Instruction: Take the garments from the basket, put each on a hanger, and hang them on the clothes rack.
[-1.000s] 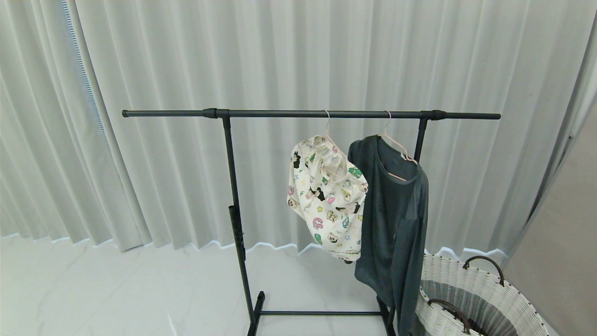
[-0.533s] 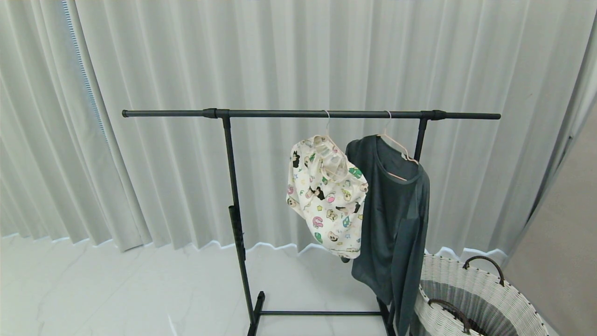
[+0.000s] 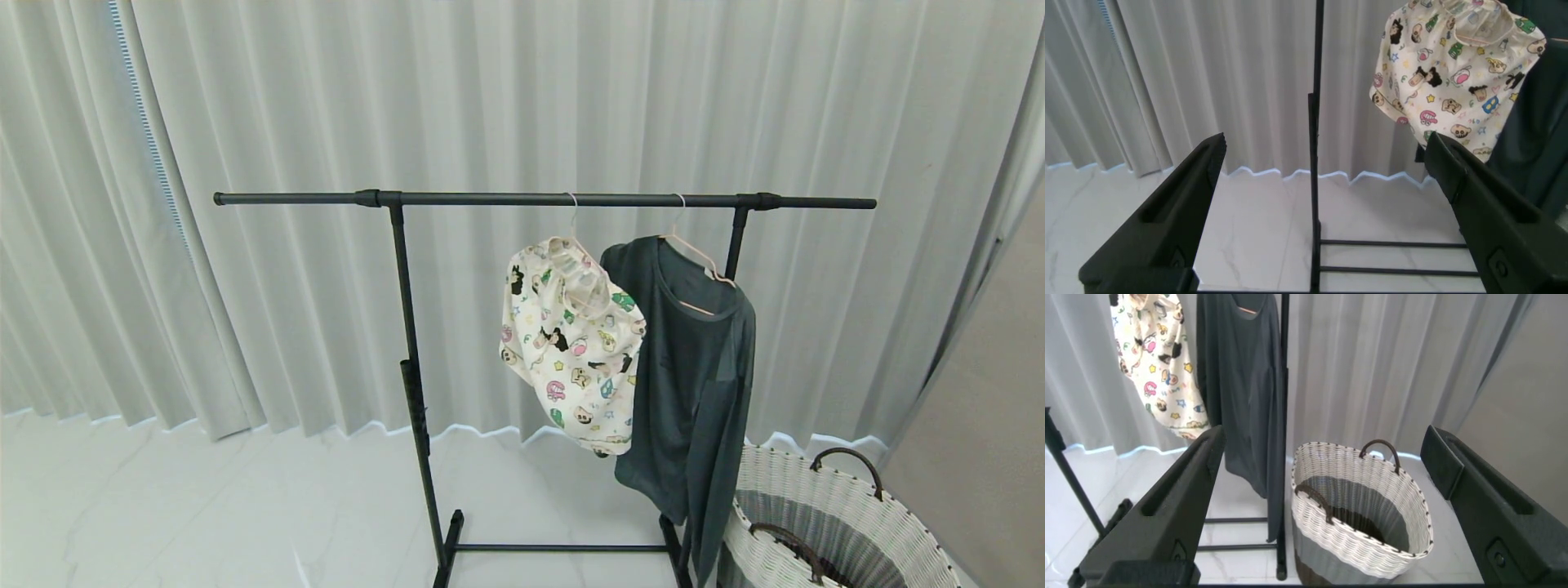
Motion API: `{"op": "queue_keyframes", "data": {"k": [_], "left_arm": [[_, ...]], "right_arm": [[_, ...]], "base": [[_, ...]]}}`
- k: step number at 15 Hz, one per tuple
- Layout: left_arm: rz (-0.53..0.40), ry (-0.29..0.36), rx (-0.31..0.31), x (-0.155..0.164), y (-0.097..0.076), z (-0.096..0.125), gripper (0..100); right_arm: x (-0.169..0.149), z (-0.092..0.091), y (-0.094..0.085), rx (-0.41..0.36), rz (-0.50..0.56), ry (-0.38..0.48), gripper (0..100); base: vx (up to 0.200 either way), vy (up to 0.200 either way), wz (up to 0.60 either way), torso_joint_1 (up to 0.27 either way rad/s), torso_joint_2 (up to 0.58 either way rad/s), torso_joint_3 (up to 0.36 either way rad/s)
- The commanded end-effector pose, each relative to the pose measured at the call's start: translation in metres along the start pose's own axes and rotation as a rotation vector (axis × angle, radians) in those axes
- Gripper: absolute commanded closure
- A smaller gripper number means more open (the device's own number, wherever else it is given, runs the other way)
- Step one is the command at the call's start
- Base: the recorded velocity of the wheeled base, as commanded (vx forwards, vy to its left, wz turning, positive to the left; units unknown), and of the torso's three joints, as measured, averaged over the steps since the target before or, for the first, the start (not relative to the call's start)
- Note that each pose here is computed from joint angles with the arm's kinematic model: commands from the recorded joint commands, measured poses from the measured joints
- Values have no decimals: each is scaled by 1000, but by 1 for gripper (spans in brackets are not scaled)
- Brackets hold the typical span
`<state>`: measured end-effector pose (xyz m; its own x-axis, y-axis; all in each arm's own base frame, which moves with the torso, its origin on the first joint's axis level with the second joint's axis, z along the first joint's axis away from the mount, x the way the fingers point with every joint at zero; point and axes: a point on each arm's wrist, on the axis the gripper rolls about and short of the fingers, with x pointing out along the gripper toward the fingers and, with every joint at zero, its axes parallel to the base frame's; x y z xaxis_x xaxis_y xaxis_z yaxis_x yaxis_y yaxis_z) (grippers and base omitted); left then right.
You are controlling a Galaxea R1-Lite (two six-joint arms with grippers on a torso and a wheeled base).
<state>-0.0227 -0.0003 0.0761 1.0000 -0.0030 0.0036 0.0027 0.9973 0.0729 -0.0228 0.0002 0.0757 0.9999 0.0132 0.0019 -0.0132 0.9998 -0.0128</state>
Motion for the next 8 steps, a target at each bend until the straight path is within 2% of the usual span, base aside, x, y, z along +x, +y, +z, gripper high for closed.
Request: {"op": "queue_keyframes", "data": {"k": [1, 8], "left_arm": [[0, -1, -1, 0, 0, 0, 0], [0, 1, -1, 0, 0, 0, 0]], "right_arm": [[0, 0, 0, 0, 1, -1, 0], [0, 0, 0, 5, 1, -1, 0]], "base": [[0, 0, 0, 0, 0, 0], [0, 0, 0, 0, 0, 0]]}}
